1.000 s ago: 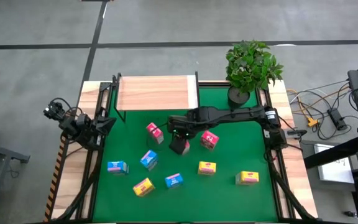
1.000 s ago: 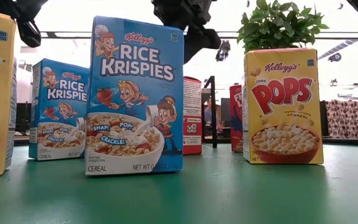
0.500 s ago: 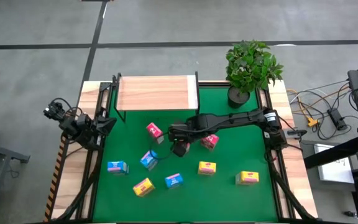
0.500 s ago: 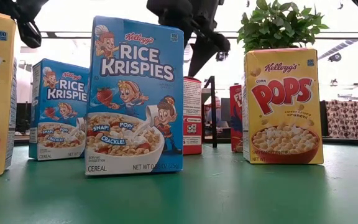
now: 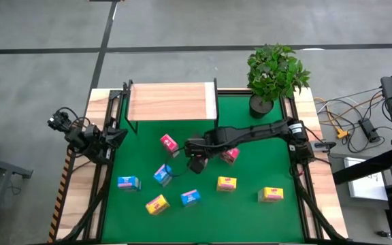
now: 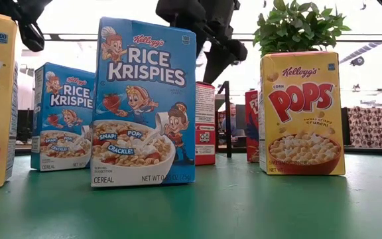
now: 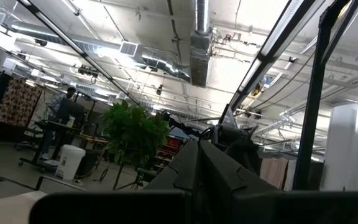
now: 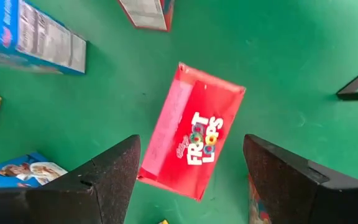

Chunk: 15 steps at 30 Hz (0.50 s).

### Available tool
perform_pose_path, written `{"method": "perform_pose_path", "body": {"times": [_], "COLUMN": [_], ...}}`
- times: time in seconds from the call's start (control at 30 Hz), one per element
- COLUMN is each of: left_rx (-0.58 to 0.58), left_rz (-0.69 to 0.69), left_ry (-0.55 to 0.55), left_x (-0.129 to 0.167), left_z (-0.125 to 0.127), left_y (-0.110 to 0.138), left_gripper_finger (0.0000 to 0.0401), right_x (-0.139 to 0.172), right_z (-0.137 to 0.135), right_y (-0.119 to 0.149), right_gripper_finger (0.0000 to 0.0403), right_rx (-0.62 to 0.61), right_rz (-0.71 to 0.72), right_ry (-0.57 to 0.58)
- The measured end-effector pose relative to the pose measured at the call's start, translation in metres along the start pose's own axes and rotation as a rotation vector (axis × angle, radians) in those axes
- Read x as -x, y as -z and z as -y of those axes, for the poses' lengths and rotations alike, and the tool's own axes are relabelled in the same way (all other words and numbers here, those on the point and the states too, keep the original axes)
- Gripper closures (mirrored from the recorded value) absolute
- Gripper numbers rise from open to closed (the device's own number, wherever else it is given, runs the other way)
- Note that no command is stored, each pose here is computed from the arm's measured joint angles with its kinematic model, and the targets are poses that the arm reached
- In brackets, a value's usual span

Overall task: Stack cereal on shelf
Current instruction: Put the center red cereal on the shelf

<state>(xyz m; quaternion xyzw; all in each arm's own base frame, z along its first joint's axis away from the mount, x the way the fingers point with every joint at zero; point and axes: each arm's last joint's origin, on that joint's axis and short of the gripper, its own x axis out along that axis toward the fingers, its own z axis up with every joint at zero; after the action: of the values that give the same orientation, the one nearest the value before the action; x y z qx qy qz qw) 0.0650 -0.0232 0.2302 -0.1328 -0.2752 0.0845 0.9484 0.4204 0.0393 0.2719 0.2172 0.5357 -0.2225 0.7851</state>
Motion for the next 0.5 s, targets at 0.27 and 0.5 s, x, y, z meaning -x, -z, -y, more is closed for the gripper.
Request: {"method": "perform_pose_path", "body": {"times": [0.27, 0.5], "left_rx": [0.001, 0.001], "left_rz": [0.0, 0.001], "left_ry": [0.0, 0.0], "left_x": [0.0, 0.0], "left_z": [0.0, 0.0], "left_y": [0.0, 0.0], "left_gripper_finger": [0.0401, 0.0401], "right_x": [-0.009, -0.019], "right_z": [-0.004, -0.004], "right_y": [0.004, 0.008], "right_gripper_finger": [0.0126, 0.013], "right_rx": [-0.009, -0.005], "right_rz": [0.025, 0.02], "right_ry": [-0.017, -0.012]}}
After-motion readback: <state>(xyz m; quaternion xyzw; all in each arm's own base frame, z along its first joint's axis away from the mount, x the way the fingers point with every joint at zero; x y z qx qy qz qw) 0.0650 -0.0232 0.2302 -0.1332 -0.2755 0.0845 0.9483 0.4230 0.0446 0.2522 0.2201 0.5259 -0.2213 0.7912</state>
